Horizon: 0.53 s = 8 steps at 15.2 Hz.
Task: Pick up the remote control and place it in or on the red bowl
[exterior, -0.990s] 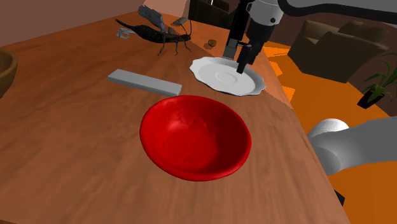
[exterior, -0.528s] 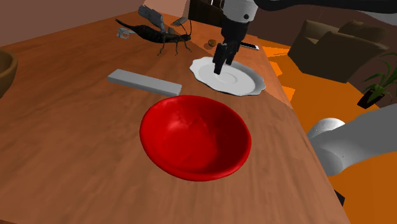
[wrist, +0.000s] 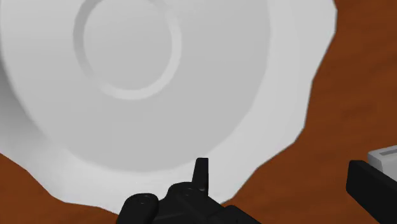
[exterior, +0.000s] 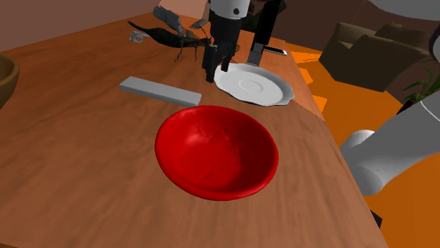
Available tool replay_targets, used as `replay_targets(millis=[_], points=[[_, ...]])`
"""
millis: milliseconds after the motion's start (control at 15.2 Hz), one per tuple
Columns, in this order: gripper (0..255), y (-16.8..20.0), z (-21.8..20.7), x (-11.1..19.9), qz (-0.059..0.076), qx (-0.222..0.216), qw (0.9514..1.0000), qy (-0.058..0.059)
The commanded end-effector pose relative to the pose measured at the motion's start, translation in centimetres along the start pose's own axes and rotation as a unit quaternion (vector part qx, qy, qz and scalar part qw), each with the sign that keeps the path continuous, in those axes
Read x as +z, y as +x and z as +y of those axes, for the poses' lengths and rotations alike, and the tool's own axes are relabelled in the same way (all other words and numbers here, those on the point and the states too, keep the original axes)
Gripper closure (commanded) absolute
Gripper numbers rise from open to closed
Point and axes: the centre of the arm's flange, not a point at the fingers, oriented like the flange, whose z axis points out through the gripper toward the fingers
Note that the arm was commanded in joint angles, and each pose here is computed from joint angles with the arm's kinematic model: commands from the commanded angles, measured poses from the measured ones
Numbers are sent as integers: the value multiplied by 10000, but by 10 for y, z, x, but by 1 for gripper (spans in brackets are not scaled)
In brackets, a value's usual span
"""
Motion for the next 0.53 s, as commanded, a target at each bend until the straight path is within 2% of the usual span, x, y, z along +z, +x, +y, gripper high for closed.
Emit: replay_targets(millis=[0, 462], points=[[0, 18, -20, 0, -7, -105, 9999, 58], [0, 72, -90, -3, -28, -470, 9986, 237]])
